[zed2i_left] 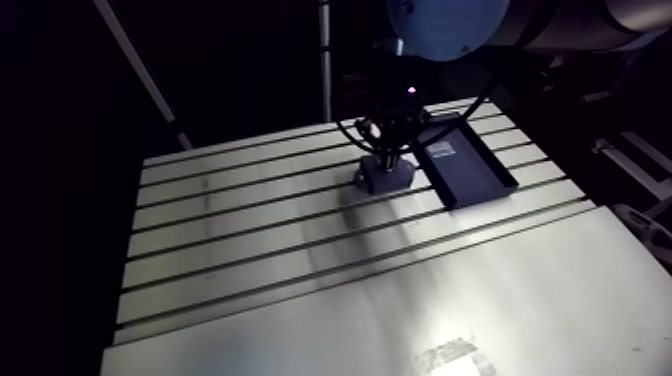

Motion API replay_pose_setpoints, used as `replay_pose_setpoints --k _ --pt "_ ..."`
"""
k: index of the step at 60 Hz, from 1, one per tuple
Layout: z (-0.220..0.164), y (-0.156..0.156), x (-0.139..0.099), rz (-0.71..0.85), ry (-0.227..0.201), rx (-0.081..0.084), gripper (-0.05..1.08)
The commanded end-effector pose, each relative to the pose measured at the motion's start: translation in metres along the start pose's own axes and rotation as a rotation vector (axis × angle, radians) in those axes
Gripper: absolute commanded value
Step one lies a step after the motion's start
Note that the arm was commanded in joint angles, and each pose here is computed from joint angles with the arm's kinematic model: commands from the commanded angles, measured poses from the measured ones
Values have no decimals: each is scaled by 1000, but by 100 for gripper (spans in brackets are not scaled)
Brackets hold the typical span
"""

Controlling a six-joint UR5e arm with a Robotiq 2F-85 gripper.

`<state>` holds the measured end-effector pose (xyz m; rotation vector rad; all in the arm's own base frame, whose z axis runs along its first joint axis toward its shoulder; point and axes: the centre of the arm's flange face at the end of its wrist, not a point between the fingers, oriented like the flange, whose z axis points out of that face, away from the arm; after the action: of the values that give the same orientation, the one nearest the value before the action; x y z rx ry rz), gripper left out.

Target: Pick up the bearing and press it into the housing until flush.

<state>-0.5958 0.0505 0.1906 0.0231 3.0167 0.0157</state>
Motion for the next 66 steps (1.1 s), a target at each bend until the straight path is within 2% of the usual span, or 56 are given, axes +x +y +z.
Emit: replay_pose_setpoints --k 1,43,54,66 --pt "0 0 1 -2 5 -1 82" --pt "0 -1 1 -5 6 2 83" --pt "1 0 -1 -5 -10 6 87" --pt "0 0 -1 -7 -9 5 90"
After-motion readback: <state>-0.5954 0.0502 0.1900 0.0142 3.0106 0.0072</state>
